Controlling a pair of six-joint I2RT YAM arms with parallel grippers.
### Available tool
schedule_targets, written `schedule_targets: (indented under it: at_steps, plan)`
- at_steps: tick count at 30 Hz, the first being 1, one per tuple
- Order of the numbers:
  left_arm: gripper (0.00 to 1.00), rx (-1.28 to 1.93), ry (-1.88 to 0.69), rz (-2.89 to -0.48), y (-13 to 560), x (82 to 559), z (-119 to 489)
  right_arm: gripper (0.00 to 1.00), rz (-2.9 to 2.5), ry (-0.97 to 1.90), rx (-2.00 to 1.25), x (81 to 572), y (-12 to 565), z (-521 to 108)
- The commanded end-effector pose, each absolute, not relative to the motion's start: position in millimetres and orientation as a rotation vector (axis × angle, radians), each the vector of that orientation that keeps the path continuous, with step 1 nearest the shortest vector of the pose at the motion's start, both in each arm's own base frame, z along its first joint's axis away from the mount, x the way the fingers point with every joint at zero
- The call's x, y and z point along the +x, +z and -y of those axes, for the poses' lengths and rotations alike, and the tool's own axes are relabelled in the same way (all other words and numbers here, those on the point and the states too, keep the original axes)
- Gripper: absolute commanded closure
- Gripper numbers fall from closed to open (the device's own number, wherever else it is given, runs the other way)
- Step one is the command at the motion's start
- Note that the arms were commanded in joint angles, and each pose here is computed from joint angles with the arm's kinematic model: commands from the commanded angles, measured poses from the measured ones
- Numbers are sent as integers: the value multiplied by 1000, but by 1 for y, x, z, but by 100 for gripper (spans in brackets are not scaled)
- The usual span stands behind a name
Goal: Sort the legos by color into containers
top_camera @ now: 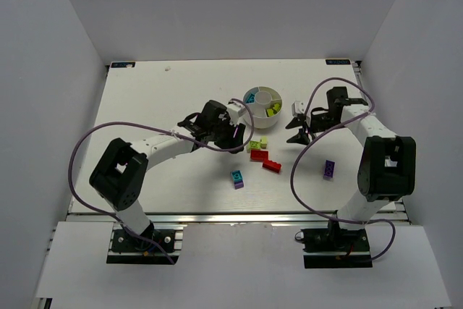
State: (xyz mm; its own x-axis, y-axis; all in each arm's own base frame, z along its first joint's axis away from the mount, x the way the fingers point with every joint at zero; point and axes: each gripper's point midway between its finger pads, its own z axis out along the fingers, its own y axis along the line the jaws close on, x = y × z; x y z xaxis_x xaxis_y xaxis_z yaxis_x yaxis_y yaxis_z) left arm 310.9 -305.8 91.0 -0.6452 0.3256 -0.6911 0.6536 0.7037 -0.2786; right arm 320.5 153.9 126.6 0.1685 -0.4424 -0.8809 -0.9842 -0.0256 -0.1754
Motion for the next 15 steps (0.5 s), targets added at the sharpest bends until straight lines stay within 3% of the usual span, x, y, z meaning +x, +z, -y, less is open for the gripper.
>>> schedule_targets:
  at_steps: [1, 8, 15]
  plan:
    - [33, 885, -697, -2163, 100, 309, 313, 43, -1286, 750, -1690, 314, 134, -159]
    - [35, 955, -631, -2149, 88, 318, 313, 41, -1311, 702, -1753, 312, 113, -177]
    - [39, 727, -569, -2180, 98, 314, 289, 38, -1425, 577, -1749, 334, 87, -201]
